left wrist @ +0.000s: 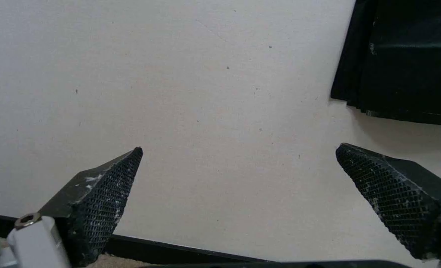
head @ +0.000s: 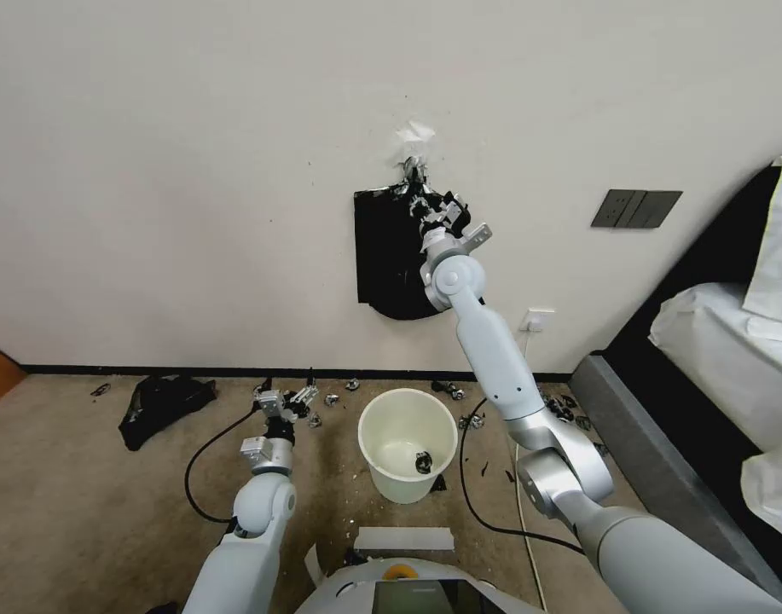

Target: Place a trash bag onto the trash bin.

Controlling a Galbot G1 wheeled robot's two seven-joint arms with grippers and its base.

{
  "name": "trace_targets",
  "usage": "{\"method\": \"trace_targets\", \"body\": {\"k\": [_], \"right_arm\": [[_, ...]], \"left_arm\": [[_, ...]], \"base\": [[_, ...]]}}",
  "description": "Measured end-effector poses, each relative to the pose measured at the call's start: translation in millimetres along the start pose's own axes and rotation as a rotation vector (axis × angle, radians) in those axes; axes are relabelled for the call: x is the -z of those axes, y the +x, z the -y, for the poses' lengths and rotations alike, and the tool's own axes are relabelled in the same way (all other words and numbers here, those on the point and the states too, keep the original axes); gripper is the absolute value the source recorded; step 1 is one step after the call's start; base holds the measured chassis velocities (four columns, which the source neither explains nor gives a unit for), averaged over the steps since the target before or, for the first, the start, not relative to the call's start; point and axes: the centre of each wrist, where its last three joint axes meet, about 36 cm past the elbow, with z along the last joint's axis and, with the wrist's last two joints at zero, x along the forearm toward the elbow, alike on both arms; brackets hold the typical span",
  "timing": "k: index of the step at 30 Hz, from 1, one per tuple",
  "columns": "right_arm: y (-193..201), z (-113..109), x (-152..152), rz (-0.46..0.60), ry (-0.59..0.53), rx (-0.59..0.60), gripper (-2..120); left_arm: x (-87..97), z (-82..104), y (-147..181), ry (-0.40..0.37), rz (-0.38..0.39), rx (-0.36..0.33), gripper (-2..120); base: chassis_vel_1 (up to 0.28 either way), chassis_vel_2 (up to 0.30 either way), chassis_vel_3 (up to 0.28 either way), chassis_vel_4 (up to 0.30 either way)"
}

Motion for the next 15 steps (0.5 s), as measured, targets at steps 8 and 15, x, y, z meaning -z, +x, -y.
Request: {"method": "trace_targets", "body": {"k": [8,15], "right_arm": [[7.4,-14.7,5.6,-0.038,0.098,-0.091,8],[8.0,-16.1,2.1,-0.044,0.160,-0.095,9]], "left_arm": [[-1.9,0.3,-0.4,-0.001,0.001,-0.001,100],[-3.1,0.5,0.1,-0.001,-0.001,-0.002,100]], "base": [[0.000,0.000,0.000,0.000],[0.000,0.000,0.000,0.000]]}}
